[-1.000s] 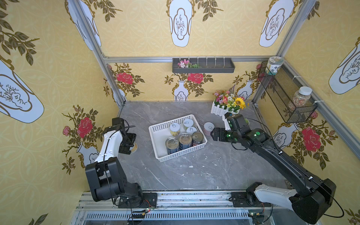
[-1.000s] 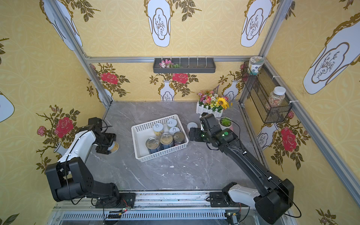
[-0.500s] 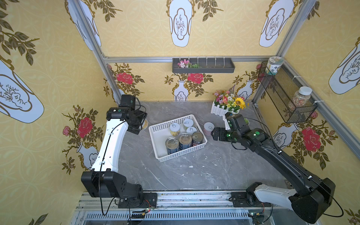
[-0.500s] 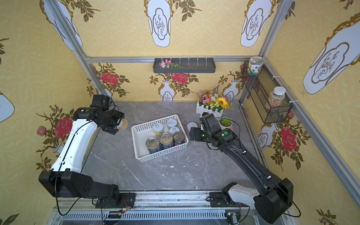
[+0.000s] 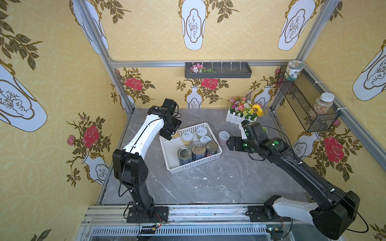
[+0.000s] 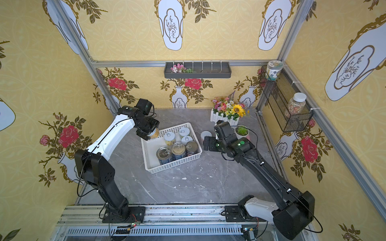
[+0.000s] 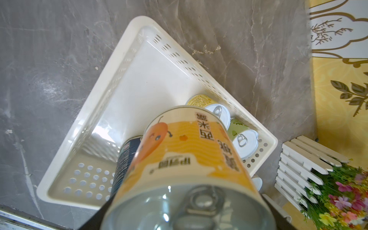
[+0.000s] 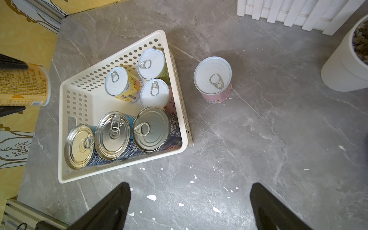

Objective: Put the canned food in the basket
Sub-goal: Move the canned food to the basket, then place the canned food in the basket.

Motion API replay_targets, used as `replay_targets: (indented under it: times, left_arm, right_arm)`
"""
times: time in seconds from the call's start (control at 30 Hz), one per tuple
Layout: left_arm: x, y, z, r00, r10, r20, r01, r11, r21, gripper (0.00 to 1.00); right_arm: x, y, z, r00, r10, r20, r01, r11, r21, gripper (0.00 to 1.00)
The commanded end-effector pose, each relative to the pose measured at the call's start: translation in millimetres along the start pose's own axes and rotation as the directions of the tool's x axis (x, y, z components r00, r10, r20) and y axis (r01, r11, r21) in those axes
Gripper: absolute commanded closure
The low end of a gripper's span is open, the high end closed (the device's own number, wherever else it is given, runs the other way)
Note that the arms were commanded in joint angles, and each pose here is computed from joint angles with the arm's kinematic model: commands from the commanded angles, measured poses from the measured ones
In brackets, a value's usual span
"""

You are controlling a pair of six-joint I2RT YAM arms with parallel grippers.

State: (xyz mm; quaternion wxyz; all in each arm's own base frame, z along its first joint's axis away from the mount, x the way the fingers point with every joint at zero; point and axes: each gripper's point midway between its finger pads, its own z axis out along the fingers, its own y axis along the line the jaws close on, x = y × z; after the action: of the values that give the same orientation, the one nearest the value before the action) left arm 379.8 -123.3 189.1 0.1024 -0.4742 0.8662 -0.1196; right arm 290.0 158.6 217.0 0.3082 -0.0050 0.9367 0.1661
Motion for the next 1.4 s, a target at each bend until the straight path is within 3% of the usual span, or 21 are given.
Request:
replay_targets:
  times: [0.0,0.33,0.9,1.13,1.37]
  left_arm:
    - [-2.2,-4.1,13.8,1.0,-0.01,0.001,0.01,1.0,-0.015,0.49]
    - [8.9,-9.1,78.3,0.997,-0.005,-0.078,0.0,0.998,-0.058,0.49]
    - [22.6,-8.3,153.0,0.988,-0.011,-0.156,-0.012,0.99,-0.144,0.5]
    - [17.0,-11.3,135.2,0.994,-0.008,-0.105,-0.007,0.99,-0.139,0.5]
    - [-2.6,-9.9,80.4,0.999,0.031,0.006,-0.03,0.993,-0.116,0.49]
  right_arm:
    - [-6.3,2.6,-2.0,1.0,-0.008,0.029,0.009,1.0,-0.012,0.03]
    - [-6.8,2.9,-4.1,0.999,-0.01,0.033,0.01,1.0,-0.014,0.03]
    - [-7.1,3.0,-4.7,0.999,-0.012,0.032,0.013,1.0,-0.013,0.03]
    - [-6.6,2.6,-3.7,1.0,-0.012,0.029,0.012,1.0,-0.012,0.03]
    - [-6.2,2.3,-2.8,1.0,-0.013,0.027,0.013,1.0,-0.009,0.03]
